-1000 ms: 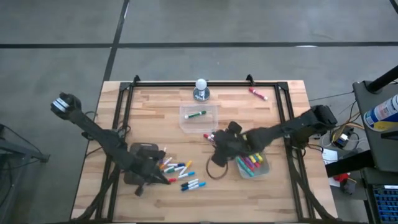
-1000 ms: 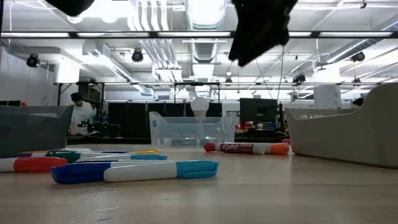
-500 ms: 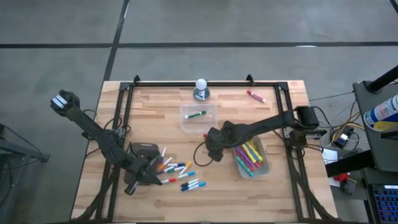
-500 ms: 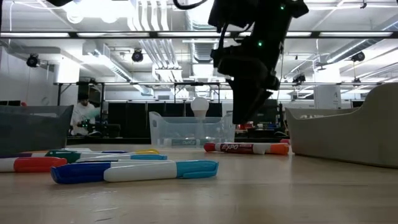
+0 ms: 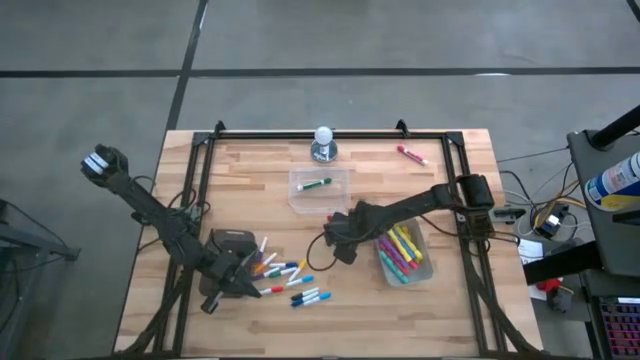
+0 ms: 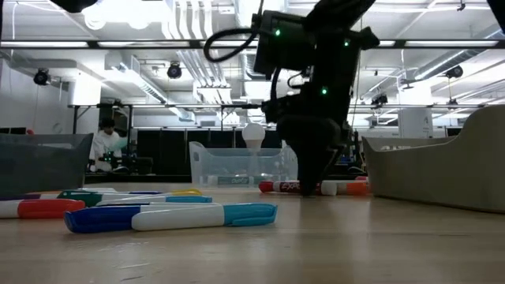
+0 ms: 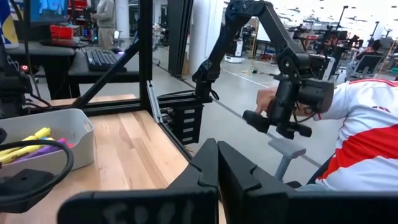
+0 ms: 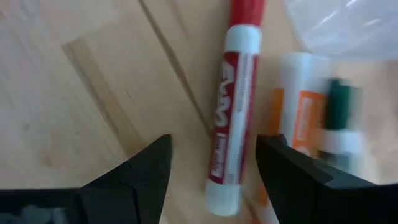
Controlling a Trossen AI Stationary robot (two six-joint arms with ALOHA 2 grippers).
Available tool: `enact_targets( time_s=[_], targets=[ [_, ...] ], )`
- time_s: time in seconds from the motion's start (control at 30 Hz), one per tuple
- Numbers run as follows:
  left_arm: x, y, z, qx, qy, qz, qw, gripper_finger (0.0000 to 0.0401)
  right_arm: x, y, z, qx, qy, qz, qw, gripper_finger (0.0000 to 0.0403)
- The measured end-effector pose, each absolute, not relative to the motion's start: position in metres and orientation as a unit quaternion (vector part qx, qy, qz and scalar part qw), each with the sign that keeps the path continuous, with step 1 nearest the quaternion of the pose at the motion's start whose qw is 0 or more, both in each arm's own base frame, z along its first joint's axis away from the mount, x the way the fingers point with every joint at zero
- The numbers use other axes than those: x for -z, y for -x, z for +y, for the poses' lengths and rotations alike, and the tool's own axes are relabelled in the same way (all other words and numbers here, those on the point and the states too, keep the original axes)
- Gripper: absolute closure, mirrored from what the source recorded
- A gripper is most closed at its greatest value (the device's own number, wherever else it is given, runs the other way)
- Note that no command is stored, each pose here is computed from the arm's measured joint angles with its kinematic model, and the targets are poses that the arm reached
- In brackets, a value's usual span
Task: Pick & Place Markers
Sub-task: Put the red dry erase marker into the transparent bin
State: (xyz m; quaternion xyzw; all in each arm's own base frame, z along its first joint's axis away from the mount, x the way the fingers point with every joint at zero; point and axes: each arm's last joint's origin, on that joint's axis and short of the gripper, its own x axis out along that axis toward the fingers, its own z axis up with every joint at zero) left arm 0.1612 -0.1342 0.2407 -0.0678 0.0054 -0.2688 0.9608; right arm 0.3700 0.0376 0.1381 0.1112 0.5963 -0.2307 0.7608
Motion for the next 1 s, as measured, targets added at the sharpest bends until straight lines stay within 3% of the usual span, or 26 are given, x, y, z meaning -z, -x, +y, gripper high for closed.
enact_targets(
  time_s=[0.33,0.7,1.0],
  targets=[
    [-0.241,-0.161,-0.134,0.269,0.068,0.005,0.961,0.0401,-0.137,-0.374,0.039,0.196,-0.135,0.598,0.766,0.0200],
    [-0.241,-0.161,-0.134,0.269,0.069,0.005,0.961,0.0401,-0.138,-0.377,0.043,0.168,-0.145,0.598,0.770,0.0349],
    [-0.241,-0.161,-0.134,0.269,0.069,0.005,0.961,0.0401,-0.156,-0.387,0.060,0.115,-0.111,0.589,0.792,0.0349]
  ],
)
